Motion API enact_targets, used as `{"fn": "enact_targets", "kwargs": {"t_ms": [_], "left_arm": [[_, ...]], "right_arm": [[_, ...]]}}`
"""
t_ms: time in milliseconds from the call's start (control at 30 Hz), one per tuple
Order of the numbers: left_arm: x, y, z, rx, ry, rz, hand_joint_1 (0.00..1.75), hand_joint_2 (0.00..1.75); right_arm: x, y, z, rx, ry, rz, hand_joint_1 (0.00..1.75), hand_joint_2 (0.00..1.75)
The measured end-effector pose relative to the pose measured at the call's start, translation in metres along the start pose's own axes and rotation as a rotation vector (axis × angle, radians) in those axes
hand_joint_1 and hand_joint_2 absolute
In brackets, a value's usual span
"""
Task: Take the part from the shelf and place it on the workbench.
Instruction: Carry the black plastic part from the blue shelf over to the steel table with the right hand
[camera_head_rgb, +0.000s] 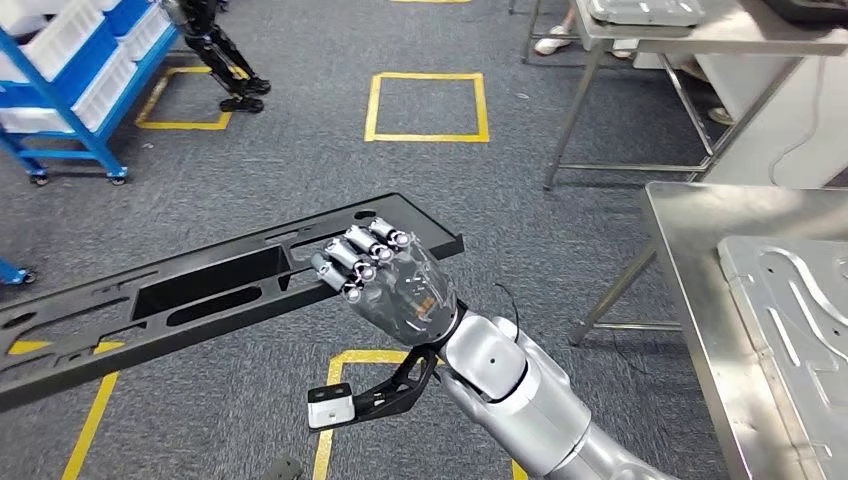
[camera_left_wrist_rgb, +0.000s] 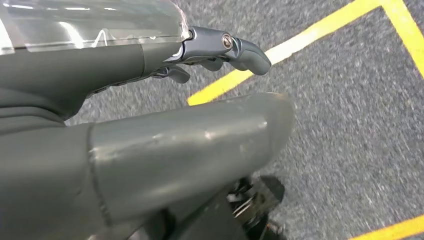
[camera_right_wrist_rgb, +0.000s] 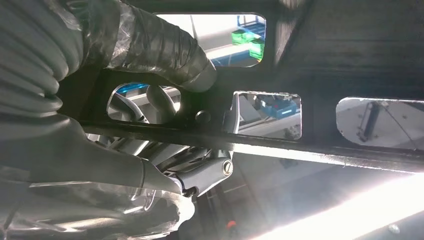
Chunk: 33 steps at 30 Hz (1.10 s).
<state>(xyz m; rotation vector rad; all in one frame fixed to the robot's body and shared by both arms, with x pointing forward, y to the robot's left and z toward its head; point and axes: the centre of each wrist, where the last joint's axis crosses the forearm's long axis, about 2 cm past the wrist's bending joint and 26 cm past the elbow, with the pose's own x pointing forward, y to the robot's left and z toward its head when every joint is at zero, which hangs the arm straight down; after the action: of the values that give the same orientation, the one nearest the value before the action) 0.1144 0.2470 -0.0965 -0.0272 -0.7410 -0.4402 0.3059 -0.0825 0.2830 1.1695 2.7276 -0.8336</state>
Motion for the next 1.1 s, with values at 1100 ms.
{"fn": "enact_targets", "kwargs": {"t_ms": [1100], "left_arm": [[0.0,-0.014,0.002,-0.04,0.014,-0.015,0.0,0.0]], "right_arm": [[-0.004,-0.007,0.02,0.029,0.014,0.027,1.75,1.75]]}}
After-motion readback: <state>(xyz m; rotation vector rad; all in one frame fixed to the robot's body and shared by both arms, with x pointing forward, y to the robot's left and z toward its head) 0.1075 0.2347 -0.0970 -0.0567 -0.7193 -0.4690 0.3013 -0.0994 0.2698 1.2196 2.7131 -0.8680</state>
